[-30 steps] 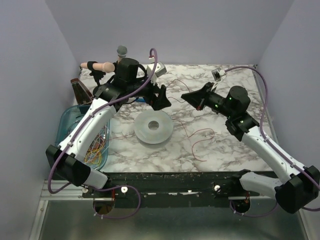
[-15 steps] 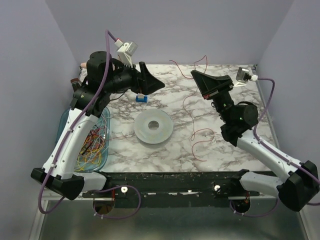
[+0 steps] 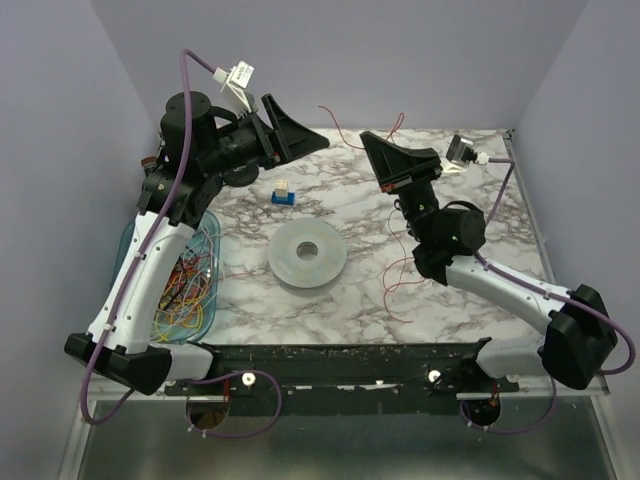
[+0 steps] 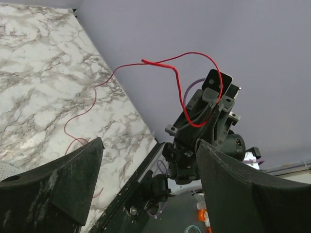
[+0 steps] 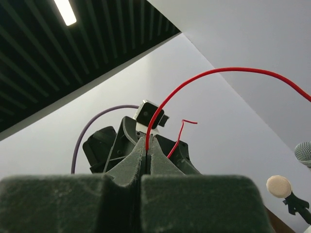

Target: Wrap the cables

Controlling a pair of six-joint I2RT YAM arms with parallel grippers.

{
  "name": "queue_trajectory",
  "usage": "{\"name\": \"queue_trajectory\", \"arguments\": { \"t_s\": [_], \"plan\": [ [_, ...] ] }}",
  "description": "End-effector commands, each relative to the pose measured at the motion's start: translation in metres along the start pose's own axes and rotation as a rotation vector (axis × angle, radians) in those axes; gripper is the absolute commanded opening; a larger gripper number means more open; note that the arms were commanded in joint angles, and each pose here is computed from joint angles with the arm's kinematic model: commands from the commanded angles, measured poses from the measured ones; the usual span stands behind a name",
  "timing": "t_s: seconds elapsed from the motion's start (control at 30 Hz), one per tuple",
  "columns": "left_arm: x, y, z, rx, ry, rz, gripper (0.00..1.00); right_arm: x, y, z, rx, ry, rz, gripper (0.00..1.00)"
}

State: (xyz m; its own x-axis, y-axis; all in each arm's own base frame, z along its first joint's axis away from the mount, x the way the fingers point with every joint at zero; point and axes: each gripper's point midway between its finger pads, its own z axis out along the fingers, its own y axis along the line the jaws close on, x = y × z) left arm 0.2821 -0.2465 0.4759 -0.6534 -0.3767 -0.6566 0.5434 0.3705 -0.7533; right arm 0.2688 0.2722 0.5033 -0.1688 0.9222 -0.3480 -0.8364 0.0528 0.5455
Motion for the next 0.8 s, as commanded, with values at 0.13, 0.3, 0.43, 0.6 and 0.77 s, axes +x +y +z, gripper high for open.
{"name": "queue_trajectory", "arguments": {
  "t_s": [0.13, 0.3, 0.43, 0.6, 0.77],
  "plan": [
    [-0.015, -0.001, 0.010, 0.045, -0.029, -0.038, 0.76, 0.012, 0.010, 0.010, -0.030, 0.000, 0.034, 0.01],
    [-0.017, 0.001, 0.011, 0.047, -0.031, -0.036, 0.66, 0.027, 0.000, 0.009, 0.000, 0.037, 0.051, 0.01],
    [-0.018, -0.002, 0.009, 0.057, -0.037, -0.038, 0.59, 0.036, -0.008, 0.009, 0.013, 0.056, 0.069, 0.01],
    [-0.015, -0.009, 0.005, 0.092, -0.021, -0.039, 0.61, 0.033, -0.021, 0.007, 0.057, 0.014, 0.066, 0.01],
    [-0.010, -0.001, 0.007, 0.086, -0.017, -0.065, 0.45, 0.034, -0.010, 0.013, 0.016, 0.032, 0.050, 0.01]
  ]
}}
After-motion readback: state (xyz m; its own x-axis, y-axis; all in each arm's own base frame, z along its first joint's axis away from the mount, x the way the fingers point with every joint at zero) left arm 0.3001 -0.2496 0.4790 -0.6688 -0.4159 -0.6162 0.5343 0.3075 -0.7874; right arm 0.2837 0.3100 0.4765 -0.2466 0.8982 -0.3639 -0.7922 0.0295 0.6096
